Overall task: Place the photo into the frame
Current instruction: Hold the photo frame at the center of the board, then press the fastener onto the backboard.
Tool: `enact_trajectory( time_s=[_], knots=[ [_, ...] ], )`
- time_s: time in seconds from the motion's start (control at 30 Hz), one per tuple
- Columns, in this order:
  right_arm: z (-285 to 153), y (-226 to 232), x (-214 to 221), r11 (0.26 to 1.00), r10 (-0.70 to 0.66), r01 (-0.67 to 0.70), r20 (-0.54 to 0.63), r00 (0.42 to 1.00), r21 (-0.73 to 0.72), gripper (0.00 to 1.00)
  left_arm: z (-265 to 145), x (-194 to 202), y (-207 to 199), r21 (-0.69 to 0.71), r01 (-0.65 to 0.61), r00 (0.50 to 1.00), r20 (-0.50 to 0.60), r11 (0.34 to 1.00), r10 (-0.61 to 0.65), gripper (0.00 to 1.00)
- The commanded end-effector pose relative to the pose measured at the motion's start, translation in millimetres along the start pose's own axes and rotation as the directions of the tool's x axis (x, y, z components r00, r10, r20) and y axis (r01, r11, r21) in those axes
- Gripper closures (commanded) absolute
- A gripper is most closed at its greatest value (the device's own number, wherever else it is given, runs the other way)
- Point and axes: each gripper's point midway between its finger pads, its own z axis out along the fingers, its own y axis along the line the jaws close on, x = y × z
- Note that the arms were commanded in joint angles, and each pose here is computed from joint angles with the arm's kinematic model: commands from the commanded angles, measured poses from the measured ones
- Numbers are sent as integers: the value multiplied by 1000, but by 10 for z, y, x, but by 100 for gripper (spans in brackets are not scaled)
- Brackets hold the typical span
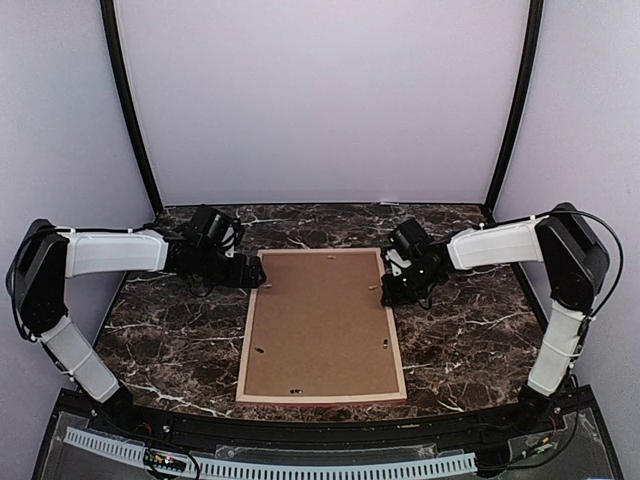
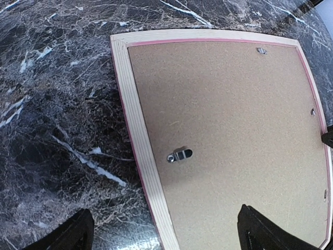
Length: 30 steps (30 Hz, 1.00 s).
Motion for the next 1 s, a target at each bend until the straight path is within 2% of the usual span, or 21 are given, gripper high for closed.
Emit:
enact_trajectory(
  time_s=[0.0,0.27,0.43,0.73,0.97],
  knots=[
    [16,-136,123,999,12,-12,-8,1000,42,84,84,-57,55,-37,-48,999,-19,998,48,1],
    [-70,-201,267,997,59,-59,5,998,47,88,360,-83,47,-49,-120,989,-87,992,116,1],
    [-57,-193,306,996,83,-83,11,996,30,88,524,-26,-58,13,-127,983,-132,992,128,1],
    [-2,-169,264,997,80,-80,0,997,24,88,590,104,-101,51,-136,974,-173,989,143,2],
    [14,-158,204,997,77,-77,-5,997,16,88,680,99,-82,35,-130,973,-186,991,134,15]
  ],
)
